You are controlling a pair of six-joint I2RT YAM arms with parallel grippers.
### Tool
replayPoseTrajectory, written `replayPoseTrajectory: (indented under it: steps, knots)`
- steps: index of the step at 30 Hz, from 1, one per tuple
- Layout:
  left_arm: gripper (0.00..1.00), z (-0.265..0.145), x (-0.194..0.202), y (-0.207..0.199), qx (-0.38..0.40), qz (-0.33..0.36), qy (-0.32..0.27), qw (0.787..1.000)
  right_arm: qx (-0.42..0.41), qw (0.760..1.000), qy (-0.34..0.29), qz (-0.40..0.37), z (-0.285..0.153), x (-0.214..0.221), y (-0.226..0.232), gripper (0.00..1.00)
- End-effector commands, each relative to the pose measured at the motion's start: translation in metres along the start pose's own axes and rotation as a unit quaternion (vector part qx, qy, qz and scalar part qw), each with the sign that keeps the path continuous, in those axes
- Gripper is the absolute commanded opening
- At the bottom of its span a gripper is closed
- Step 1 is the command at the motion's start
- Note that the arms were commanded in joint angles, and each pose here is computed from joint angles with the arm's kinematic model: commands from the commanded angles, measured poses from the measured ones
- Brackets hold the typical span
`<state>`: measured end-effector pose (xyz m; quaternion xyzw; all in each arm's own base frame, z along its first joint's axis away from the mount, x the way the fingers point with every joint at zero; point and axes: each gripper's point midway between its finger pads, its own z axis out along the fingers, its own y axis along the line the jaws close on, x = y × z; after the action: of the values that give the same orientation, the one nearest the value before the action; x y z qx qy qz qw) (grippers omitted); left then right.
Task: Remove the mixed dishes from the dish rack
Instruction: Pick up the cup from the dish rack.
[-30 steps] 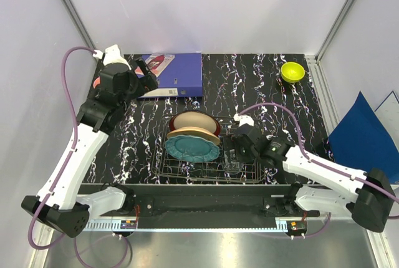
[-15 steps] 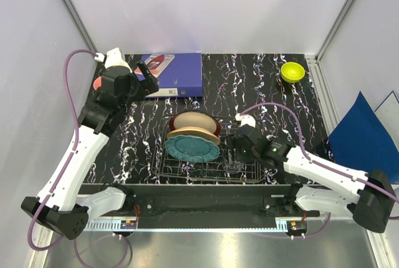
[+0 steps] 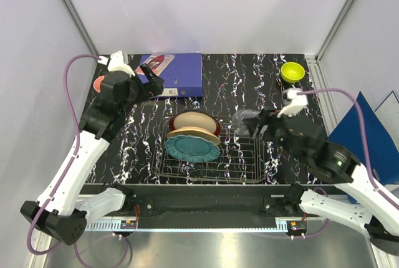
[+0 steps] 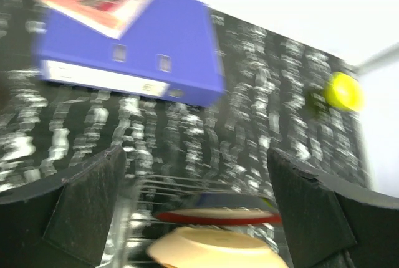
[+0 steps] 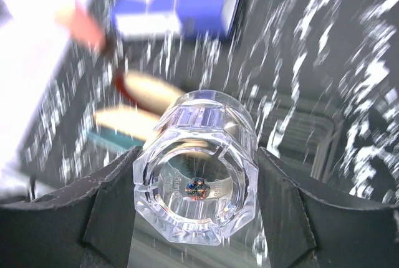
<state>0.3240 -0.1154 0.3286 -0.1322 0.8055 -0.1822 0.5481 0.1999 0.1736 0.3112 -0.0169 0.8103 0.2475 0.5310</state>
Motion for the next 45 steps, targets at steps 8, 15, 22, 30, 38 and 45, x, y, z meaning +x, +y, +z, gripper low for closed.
replayPoseTrajectory:
  steps: [8,15,22,30,38,45]
  knots:
    - [0.99,-0.068,-0.008,-0.143,0.429,-0.052,0.015,0.902,-0.128,0.961,-0.199,0.145,0.01,-0.096,0.041,0.0]
    - [0.99,-0.081,-0.015,-0.161,0.496,-0.066,0.003,0.866,-0.296,0.908,-0.157,0.252,0.043,-0.115,0.057,0.0]
    - [0.99,-0.078,-0.002,-0.167,0.532,-0.072,0.022,0.843,-0.396,0.869,-0.11,0.275,0.071,-0.116,0.085,0.0]
    - [0.99,-0.05,0.013,-0.17,0.52,-0.082,0.051,0.849,-0.408,0.868,-0.104,0.263,0.085,-0.115,0.089,0.0]
    - [0.99,-0.049,0.028,-0.193,0.553,-0.08,0.077,0.826,-0.417,0.865,-0.071,0.268,0.11,-0.104,0.093,0.0]
    - [0.83,-0.055,0.029,-0.2,0.56,-0.063,0.073,0.823,-0.414,0.866,-0.052,0.275,0.124,-0.09,0.092,0.0]
